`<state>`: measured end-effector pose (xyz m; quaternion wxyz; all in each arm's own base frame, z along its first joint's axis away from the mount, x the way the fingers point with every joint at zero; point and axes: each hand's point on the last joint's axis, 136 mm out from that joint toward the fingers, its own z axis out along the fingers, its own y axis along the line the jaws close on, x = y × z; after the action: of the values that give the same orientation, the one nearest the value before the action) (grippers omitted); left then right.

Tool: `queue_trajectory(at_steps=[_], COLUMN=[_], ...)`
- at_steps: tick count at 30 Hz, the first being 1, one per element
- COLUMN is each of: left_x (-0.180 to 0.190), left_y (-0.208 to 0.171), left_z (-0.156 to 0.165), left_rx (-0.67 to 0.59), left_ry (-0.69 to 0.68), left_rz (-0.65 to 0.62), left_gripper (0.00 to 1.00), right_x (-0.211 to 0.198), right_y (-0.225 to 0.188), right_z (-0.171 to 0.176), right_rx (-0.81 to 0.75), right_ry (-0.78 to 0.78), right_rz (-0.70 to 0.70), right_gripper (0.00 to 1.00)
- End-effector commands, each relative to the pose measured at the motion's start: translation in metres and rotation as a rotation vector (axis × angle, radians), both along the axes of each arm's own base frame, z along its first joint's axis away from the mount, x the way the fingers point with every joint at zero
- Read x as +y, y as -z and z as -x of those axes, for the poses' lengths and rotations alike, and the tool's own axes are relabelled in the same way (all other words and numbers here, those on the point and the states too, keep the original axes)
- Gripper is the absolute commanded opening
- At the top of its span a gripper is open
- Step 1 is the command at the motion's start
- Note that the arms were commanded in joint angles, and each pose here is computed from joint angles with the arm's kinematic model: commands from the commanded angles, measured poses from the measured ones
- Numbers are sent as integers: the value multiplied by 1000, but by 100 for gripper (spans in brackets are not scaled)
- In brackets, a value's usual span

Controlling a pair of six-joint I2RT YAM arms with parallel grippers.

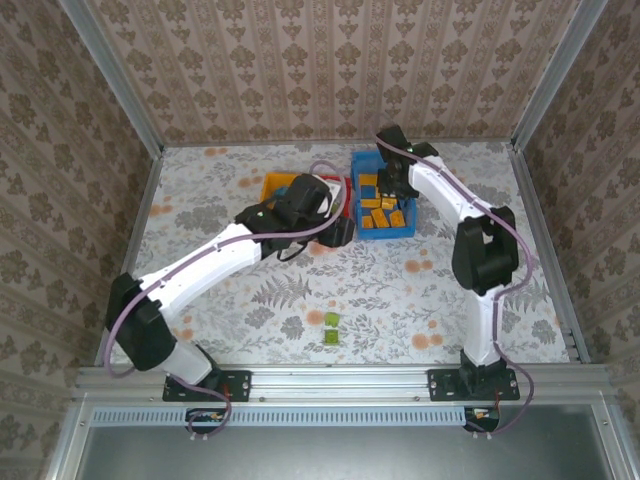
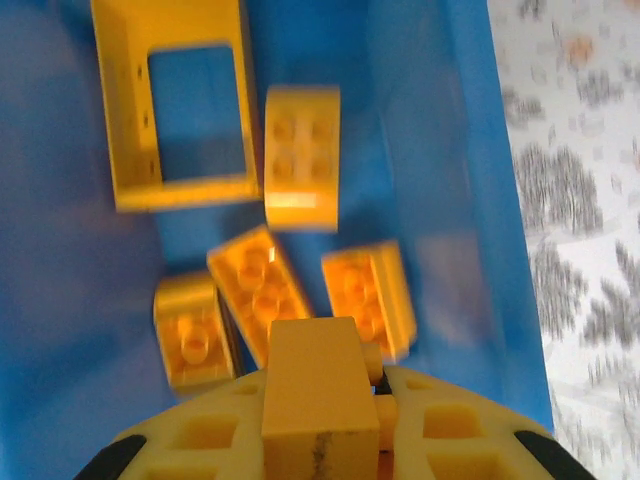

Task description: Sort the legos into containers by color

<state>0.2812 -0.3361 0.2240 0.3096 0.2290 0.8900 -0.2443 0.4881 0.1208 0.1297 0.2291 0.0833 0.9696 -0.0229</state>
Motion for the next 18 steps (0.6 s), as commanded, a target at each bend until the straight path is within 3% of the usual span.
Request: queue_trajectory(at_steps=[1,8,12,18], left_x=[-16,-20,-11,15], left_y=[-18,-13,-7,14], left_z=[-15,-26,-23,-6], left_rx=[-63,-52,-38,10], left_ry=[41,46,47,38], left_rz=[28,25,-1,-72], left_gripper=[60,60,61,62], right_x=[-6,-12,-8,3], right_y=[-4,16,20,-6], right_z=[-27,-59,-68,-67], right_rx=[-17,0,1,-42], right_ry=[-22,12,2,-32], right_rz=[89,183,179,186], right_gripper=[11,19,31,49])
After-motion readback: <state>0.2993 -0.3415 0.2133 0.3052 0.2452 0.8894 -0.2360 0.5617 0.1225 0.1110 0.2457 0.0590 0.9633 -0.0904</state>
